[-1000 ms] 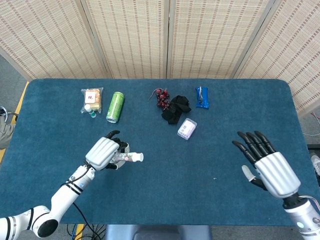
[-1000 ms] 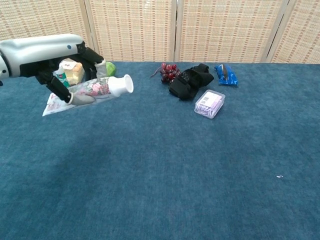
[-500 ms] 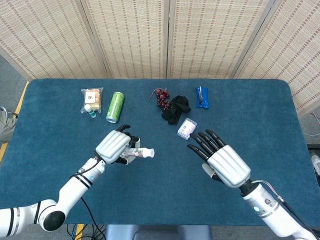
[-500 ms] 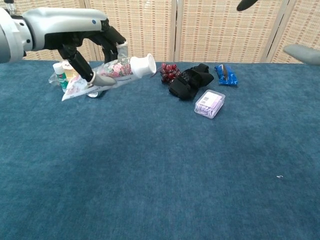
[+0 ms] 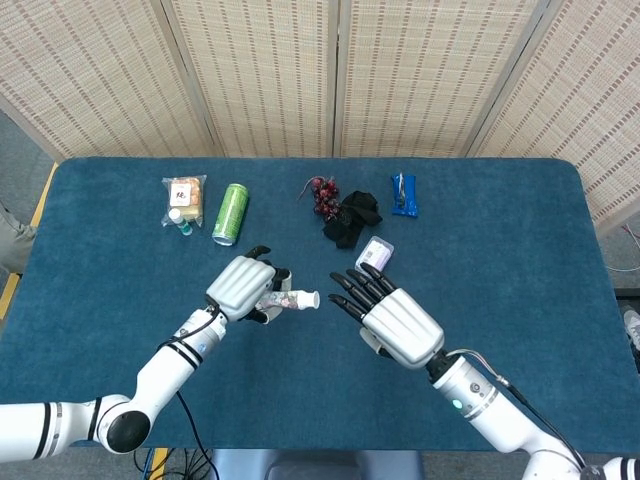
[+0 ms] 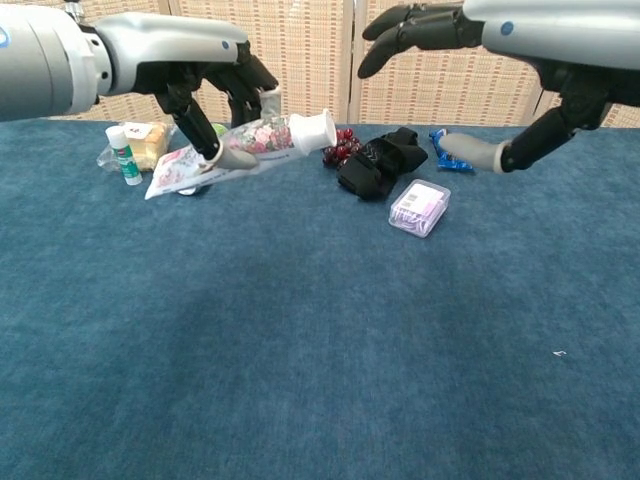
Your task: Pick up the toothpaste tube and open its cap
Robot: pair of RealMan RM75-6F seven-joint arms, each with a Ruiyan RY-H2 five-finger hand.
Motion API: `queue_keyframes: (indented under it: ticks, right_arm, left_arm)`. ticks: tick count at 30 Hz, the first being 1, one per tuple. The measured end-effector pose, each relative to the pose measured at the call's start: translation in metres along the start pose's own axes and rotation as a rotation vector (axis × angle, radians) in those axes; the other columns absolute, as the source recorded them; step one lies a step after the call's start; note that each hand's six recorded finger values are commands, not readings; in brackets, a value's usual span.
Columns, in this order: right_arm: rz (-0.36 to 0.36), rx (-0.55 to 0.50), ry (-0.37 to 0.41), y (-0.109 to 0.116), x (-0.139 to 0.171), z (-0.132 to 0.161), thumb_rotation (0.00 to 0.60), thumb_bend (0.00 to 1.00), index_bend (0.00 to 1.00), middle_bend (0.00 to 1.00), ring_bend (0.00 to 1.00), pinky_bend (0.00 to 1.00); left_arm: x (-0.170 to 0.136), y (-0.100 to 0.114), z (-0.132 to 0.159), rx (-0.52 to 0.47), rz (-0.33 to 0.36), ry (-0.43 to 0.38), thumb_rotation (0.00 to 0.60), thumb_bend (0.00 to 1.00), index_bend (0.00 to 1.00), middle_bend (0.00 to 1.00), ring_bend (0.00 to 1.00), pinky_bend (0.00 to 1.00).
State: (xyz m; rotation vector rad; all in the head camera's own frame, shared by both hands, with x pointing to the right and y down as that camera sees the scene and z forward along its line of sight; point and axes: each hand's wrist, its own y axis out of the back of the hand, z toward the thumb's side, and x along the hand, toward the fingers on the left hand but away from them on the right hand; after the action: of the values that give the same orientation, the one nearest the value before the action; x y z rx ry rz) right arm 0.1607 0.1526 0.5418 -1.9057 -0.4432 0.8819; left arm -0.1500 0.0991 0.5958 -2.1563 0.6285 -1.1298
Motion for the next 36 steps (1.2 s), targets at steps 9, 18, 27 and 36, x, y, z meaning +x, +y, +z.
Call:
queue_keyframes:
  ticks: [9, 18, 27, 36]
  right_arm:
    - [0.018, 0.007, 0.026, -0.013, -0.016, 0.013, 0.600, 0.40, 0.18, 0.00, 0.00, 0.00]
    - [0.042, 0.011, 0.020, -0.023, -0.024, 0.016, 0.600, 0.39, 0.18, 0.00, 0.00, 0.00]
    - [0.063, 0.015, 0.012, -0.030, -0.029, 0.015, 0.600, 0.39, 0.18, 0.00, 0.00, 0.00]
    - [0.072, 0.018, -0.005, -0.034, -0.032, 0.011, 0.600, 0.39, 0.18, 0.00, 0.00, 0.00]
  left_arm:
    - [0.007, -0.004, 0.009, 0.016, -0.015, 0.012, 0.600, 0.34, 0.55, 0.70, 0.43, 0.11]
    - [0.008, -0.004, 0.013, 0.019, -0.016, 0.017, 0.600, 0.34, 0.55, 0.70, 0.43, 0.11]
    - [0.009, -0.004, 0.015, 0.023, -0.015, 0.021, 0.600, 0.34, 0.55, 0.70, 0.43, 0.11]
    - [0.009, -0.003, 0.016, 0.021, -0.014, 0.020, 0.600, 0.34, 0.55, 0.70, 0.43, 0.11]
